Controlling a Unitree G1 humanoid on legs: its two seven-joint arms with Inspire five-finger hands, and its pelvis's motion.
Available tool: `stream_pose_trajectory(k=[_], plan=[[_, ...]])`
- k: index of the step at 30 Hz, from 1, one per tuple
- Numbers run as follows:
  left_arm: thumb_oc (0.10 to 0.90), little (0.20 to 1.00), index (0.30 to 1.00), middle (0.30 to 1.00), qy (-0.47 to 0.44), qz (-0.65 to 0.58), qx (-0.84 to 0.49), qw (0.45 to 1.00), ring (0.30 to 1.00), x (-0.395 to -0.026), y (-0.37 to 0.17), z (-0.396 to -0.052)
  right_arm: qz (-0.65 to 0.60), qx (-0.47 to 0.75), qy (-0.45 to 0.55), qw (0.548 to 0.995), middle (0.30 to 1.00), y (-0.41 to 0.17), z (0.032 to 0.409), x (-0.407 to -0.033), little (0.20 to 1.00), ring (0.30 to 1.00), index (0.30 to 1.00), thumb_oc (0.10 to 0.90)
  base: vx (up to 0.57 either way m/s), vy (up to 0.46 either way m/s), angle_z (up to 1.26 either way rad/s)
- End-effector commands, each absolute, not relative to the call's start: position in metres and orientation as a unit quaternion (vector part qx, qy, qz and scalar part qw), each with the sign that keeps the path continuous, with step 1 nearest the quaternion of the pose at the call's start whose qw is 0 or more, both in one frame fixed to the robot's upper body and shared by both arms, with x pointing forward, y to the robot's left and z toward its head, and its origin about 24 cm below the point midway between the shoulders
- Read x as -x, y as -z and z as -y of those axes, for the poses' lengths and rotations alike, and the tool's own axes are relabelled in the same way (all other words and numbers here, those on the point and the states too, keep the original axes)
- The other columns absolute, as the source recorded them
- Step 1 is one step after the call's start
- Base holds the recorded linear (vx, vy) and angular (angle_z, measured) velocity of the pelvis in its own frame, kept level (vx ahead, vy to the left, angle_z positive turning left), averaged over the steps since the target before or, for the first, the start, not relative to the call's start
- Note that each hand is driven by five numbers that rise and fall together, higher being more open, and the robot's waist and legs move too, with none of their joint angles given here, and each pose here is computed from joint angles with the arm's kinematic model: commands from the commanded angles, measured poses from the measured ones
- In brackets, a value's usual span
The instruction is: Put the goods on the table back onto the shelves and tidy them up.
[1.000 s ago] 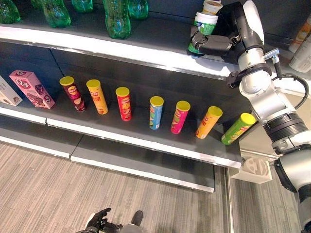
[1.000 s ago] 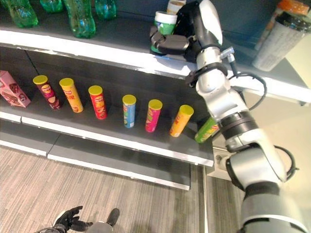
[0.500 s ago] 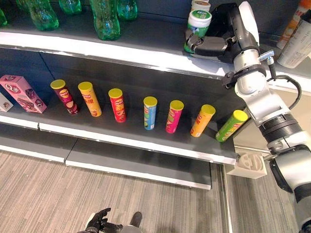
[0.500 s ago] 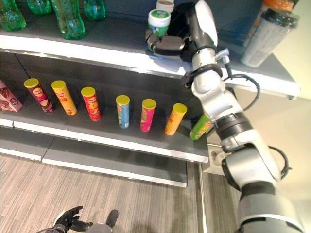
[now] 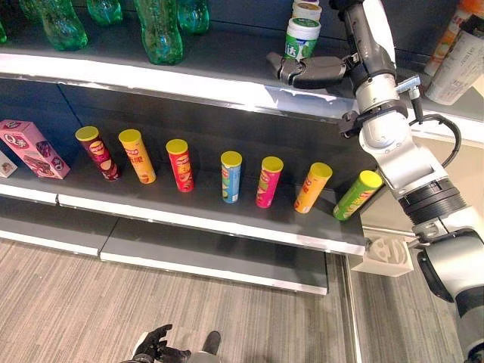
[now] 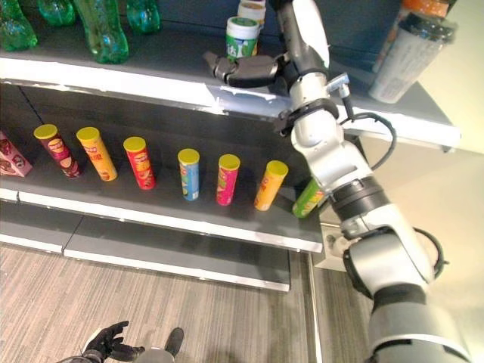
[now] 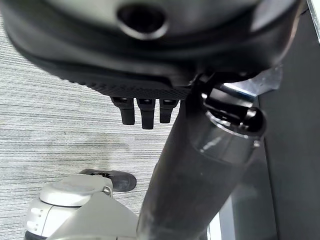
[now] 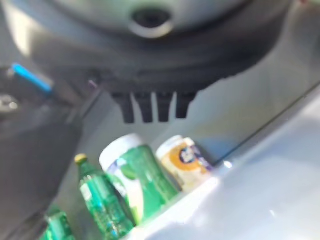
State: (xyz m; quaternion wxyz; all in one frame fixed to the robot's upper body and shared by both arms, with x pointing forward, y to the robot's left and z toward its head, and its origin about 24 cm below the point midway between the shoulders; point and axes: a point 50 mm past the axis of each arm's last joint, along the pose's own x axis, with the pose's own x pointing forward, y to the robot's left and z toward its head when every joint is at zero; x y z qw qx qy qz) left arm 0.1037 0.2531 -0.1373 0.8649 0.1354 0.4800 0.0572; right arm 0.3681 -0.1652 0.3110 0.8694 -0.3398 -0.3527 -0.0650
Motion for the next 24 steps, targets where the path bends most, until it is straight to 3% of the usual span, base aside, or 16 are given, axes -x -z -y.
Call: stream_pose_trajectory(k=[1,5,9,12,18,22,24], plan=[[0.800,0.900,0.900,0.900,-0.059,-0.459,-0.186,0.867,0.900,-0.118,0.129,-0.268,0.486,0.272,0.108,0.824,0.900,-0.368,0.168,-0.333,0.900,0.900,0.900,0.800,0.00,0.000,0.00],[0.800,0.900,0.900,0.900,-0.071,-0.451,-0.174,0.873,0.900,-0.122,0.127,-0.267,0.552,0.213,0.059,0.804,0.900,-0.368,0.163,-0.297,0.900,0.900,0.900,0.800,0.00,0.004,-0.04],[0.800,0.900,0.900,0.900,-0.067,-0.448,-0.167,0.876,0.900,-0.122,0.127,-0.264,0.570,0.172,-0.070,0.801,0.900,-0.344,0.149,-0.263,0.900,0.900,0.900,0.800,-0.01,-0.007,-0.24],[0.800,0.900,0.900,0.900,-0.059,-0.445,-0.164,0.878,0.900,-0.123,0.127,-0.262,0.534,0.136,-0.149,0.821,0.900,-0.317,0.145,-0.256,0.900,0.900,0.900,0.800,-0.03,-0.002,-0.30],[0.800,0.900,0.900,0.900,-0.052,-0.423,-0.162,0.890,0.900,-0.131,0.120,-0.266,0.344,0.087,-0.281,0.892,0.900,-0.217,0.151,-0.241,0.900,0.900,0.900,0.800,-0.04,0.004,-0.48],[0.800,0.900,0.900,0.900,-0.046,-0.418,-0.155,0.894,0.900,-0.132,0.120,-0.263,0.207,0.073,-0.254,0.942,0.900,-0.144,0.164,-0.230,0.900,0.900,0.900,0.800,-0.01,-0.018,-0.26],[0.800,0.900,0.900,0.900,-0.034,-0.410,-0.154,0.898,0.900,-0.134,0.119,-0.260,0.123,0.159,-0.233,0.952,0.900,-0.105,0.178,-0.225,0.900,0.900,0.900,0.800,-0.06,-0.024,-0.26]])
